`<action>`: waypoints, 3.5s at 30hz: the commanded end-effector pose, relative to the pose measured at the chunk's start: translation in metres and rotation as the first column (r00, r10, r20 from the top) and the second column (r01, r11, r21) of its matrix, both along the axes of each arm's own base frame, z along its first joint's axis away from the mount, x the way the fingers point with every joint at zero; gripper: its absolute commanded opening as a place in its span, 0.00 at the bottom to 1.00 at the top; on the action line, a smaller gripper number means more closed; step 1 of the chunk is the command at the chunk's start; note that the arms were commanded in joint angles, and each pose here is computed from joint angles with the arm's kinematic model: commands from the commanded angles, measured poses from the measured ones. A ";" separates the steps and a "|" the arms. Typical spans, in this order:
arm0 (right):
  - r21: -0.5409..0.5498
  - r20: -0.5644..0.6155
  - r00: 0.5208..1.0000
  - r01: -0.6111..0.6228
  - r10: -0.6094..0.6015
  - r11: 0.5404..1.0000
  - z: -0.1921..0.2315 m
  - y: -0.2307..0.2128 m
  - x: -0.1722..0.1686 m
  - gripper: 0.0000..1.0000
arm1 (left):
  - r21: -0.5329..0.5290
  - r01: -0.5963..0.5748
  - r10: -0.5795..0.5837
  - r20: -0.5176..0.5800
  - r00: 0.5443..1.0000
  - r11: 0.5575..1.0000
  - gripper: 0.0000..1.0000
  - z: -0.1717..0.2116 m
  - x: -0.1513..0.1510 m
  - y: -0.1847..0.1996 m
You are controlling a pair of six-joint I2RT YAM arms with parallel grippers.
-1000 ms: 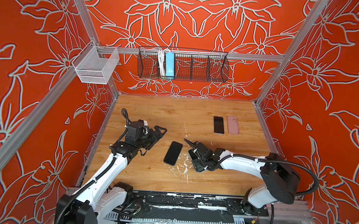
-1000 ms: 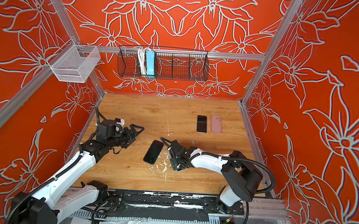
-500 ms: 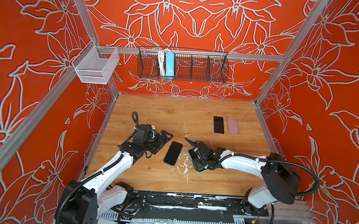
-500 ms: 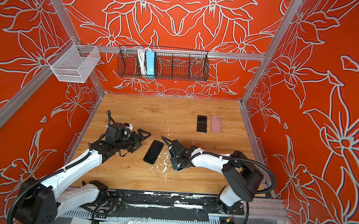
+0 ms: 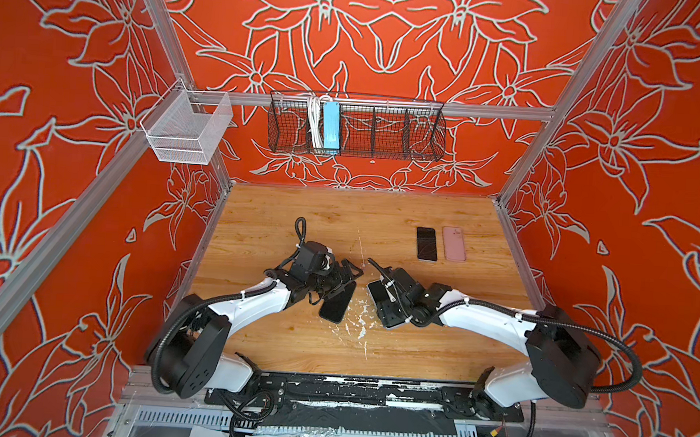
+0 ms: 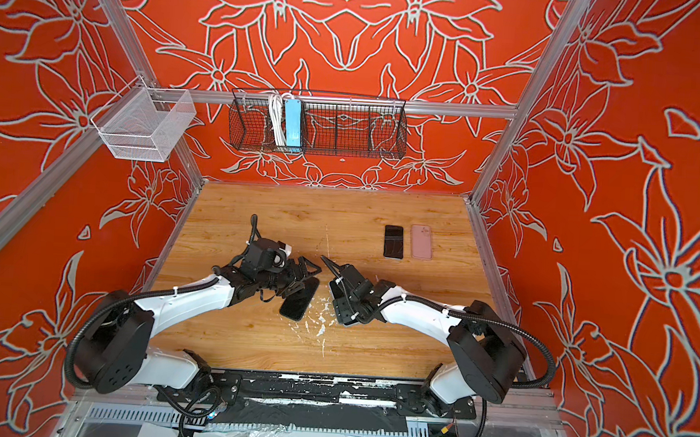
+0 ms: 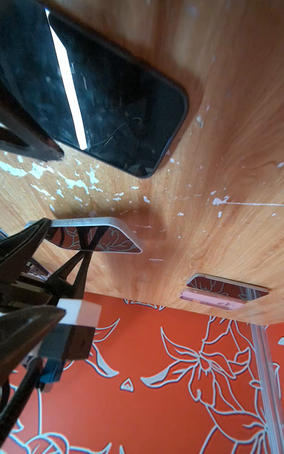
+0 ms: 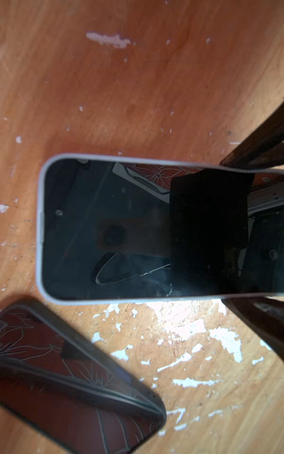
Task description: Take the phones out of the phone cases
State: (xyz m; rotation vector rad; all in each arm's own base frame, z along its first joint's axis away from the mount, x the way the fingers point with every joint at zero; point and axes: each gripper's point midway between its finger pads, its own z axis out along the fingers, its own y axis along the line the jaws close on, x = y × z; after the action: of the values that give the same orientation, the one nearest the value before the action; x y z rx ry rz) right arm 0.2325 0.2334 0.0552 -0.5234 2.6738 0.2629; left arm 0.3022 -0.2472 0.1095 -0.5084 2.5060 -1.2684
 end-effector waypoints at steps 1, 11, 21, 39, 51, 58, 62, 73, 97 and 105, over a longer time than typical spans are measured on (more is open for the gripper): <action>0.083 0.057 0.998 0.000 -0.005 0.997 0.033 0.013 0.011 0.45 | -0.084 0.048 -0.044 0.047 0.998 0.995 0.85 0.013 0.009 -0.026; 0.126 0.102 0.995 -0.013 0.000 0.992 0.061 0.015 0.014 0.45 | -0.066 0.120 -0.115 0.071 0.991 0.991 0.73 0.013 0.015 -0.064; 0.195 0.104 0.993 0.032 -0.053 0.980 0.071 0.014 0.025 0.45 | -0.092 0.145 -0.136 0.098 0.986 0.985 0.48 0.020 0.012 -0.074; 0.269 0.097 0.994 0.022 -0.050 0.963 0.087 0.022 0.029 0.45 | -0.136 0.181 -0.167 0.109 0.980 0.974 0.25 0.022 0.010 -0.088; 0.270 0.098 0.994 0.029 -0.057 0.962 0.087 0.022 0.030 0.62 | -0.145 0.168 -0.145 0.158 0.977 0.975 0.00 0.036 0.017 -0.088; 0.310 0.167 0.980 0.053 -0.110 0.949 0.111 0.006 0.029 0.93 | -0.183 0.156 -0.103 0.269 0.957 0.971 0.00 0.078 0.041 -0.087; 0.373 0.221 0.965 0.048 -0.139 0.926 0.136 -0.006 0.025 0.98 | -0.250 0.111 -0.021 0.336 0.942 0.962 0.00 0.103 0.059 -0.077; 0.696 0.092 0.967 0.108 -0.238 0.710 0.169 -0.029 0.014 0.93 | -0.443 0.001 0.220 0.447 0.867 0.897 0.00 0.157 0.093 -0.056; 0.960 0.146 0.949 -0.067 -0.280 0.270 0.233 -0.009 0.036 0.58 | -0.627 0.025 0.395 0.521 0.756 0.779 0.00 0.226 0.087 -0.043; 0.963 0.191 0.937 -0.120 -0.293 0.242 0.249 -0.003 0.050 0.56 | -0.622 0.003 0.410 0.520 0.750 0.783 0.00 0.225 0.078 -0.036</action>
State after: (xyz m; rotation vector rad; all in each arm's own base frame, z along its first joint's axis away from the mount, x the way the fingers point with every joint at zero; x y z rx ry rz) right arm 0.2825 0.2307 0.2654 0.0866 1.7663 1.4886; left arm 0.3963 -0.2924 0.2883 -0.4444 1.5695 -1.7059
